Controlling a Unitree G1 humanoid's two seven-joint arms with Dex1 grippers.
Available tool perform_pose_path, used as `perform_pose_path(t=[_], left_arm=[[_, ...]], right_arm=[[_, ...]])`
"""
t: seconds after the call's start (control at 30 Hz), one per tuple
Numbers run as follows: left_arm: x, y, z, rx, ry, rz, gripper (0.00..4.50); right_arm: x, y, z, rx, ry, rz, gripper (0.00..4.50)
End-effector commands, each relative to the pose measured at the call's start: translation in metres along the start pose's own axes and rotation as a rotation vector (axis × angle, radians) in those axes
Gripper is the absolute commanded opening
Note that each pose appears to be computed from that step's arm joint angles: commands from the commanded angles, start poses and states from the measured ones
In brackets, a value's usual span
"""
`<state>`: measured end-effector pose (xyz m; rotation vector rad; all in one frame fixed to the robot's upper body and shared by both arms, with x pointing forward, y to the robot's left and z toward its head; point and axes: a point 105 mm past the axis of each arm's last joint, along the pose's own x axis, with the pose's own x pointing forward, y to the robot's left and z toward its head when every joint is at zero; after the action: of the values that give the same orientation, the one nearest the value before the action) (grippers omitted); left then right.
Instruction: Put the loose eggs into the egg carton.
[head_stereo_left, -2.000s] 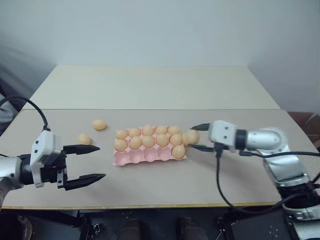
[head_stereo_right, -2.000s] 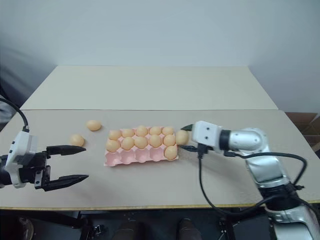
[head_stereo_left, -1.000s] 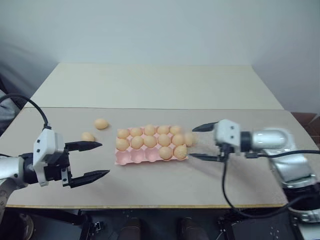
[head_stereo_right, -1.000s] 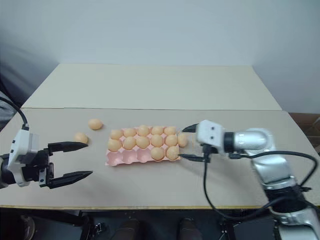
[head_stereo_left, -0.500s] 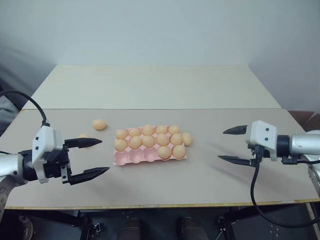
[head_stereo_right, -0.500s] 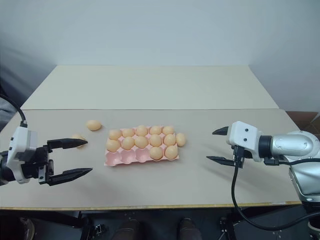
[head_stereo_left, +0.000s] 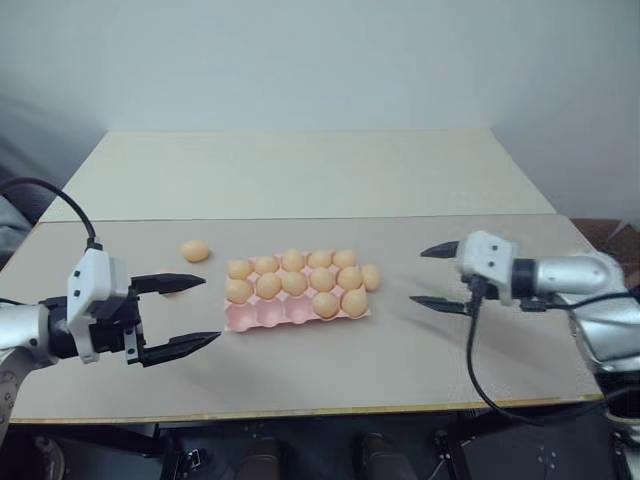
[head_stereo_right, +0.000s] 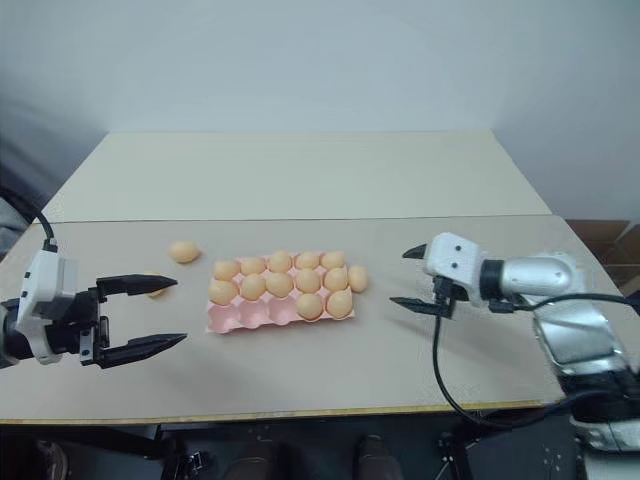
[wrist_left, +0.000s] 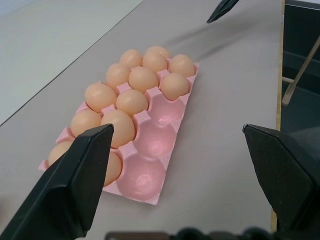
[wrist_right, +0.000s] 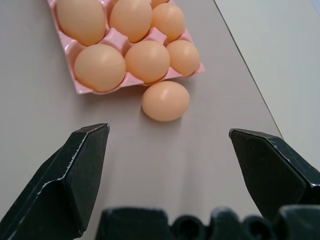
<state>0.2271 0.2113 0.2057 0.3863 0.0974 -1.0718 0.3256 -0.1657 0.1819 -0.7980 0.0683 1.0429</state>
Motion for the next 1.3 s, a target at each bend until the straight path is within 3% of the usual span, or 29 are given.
perform_pose_path(t=[0.03, 0.33, 0.67, 0.83, 0.93, 1.03, 1.3], left_arm=[[0.000, 0.003, 0.007, 0.049, 0.005, 0.000, 4.50], [0.001, 0.004, 0.007, 0.057, 0.010, 0.008, 4.50], [0.001, 0.002, 0.006, 0.053, 0.009, 0.020, 4.50], [0.001, 0.001, 0.005, 0.052, 0.009, 0.029, 4.50], [0.000, 0.000, 0.004, 0.051, 0.009, 0.032, 4.50], [0.001, 0.000, 0.004, 0.049, 0.008, 0.036, 4.50], [0.001, 0.001, 0.003, 0.049, 0.010, 0.040, 4.50]], right_arm=[[0.018, -0.009, 0.002, -0.094, 0.007, 0.007, 4.48], [0.062, -0.010, -0.003, -0.149, -0.006, 0.082, 4.48], [0.083, -0.017, -0.011, -0.191, 0.015, 0.111, 4.48], [0.091, -0.015, -0.008, -0.121, -0.029, 0.149, 4.48], [0.091, -0.014, -0.008, -0.116, -0.039, 0.159, 3.92], [0.092, -0.016, -0.011, -0.129, -0.024, 0.138, 2.90], [0.078, -0.017, -0.026, -0.173, 0.041, 0.104, 2.90]])
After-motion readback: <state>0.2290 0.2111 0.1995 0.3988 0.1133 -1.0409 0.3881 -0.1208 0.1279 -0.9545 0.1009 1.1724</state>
